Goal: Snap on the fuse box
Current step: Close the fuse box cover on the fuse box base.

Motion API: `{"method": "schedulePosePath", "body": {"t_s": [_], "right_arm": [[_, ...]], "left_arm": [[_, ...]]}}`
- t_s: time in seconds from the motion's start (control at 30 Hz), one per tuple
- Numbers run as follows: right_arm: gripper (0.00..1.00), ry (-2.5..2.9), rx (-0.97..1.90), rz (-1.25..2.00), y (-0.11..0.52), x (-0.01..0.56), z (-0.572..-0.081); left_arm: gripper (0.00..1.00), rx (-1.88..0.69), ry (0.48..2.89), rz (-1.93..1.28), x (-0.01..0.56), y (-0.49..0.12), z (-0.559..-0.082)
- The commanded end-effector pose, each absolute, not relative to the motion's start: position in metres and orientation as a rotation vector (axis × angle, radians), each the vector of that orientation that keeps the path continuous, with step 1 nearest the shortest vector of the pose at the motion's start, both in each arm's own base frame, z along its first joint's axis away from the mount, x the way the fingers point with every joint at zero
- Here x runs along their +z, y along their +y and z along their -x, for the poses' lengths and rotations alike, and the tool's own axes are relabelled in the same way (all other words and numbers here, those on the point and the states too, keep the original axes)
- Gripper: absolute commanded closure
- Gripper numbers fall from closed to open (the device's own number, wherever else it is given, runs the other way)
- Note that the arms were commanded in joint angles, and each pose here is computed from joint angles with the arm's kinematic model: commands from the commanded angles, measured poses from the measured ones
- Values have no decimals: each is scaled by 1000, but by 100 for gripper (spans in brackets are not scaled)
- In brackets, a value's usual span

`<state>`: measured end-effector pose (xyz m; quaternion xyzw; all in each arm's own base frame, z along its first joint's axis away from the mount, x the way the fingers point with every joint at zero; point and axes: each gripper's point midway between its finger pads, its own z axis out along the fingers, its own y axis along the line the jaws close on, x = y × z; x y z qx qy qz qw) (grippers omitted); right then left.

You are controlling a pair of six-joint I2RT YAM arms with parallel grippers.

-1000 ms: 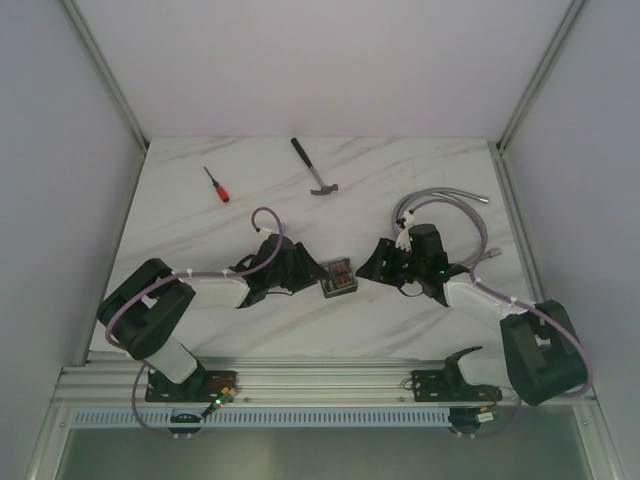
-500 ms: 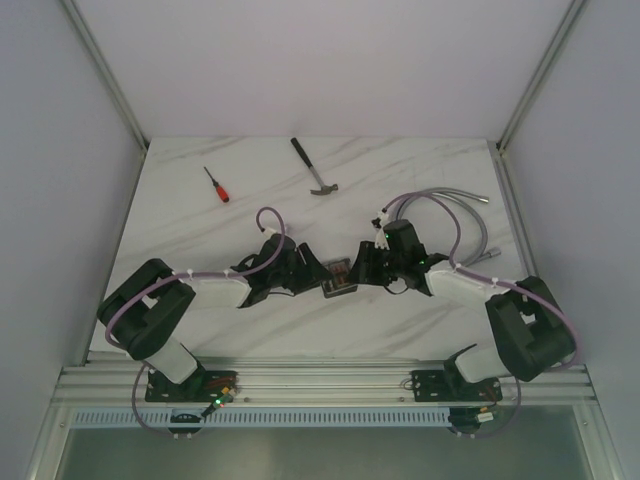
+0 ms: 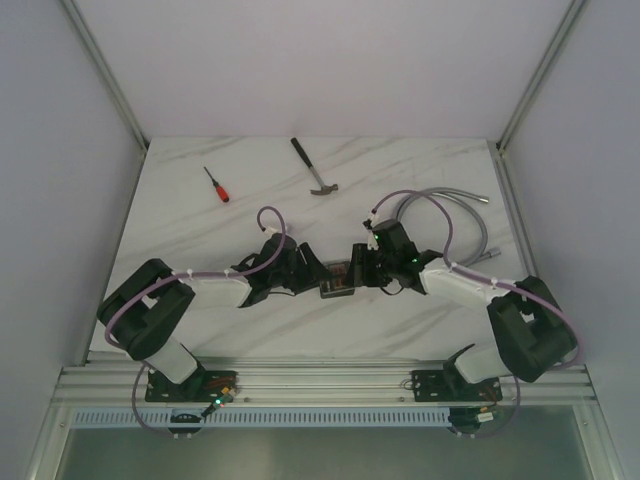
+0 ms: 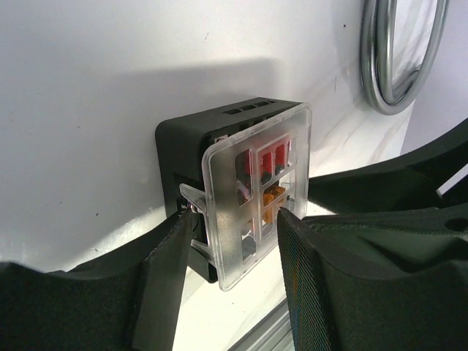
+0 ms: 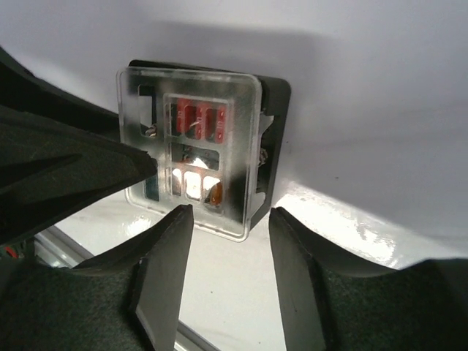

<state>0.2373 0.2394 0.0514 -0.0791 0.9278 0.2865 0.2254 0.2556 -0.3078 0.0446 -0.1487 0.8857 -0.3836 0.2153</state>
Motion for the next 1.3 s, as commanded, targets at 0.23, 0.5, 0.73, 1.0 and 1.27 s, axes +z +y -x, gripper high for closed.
{"method": "schedulePosePath", "body": {"t_s": [0.23,0.5,0.73,1.0,1.27], "right_arm": [[41,2531,663,239,239,64,-259],[43,2543,680,276,251,61,-256],[46,2544,700,291,256,63,-252],[48,2544,718,300,260,65,-248],[50,2543,718,294,263,68,-247]], "left_arm": [[37,-982,2521,359,40,-297,-242],[36,-1024,2535,280,45,-313,-234],[37,-1033,2532,271,46,-318,-236],[38,-1036,2531,279,46,-319,-237],[40,-1031,2540,286,42,-318,-235]]}}
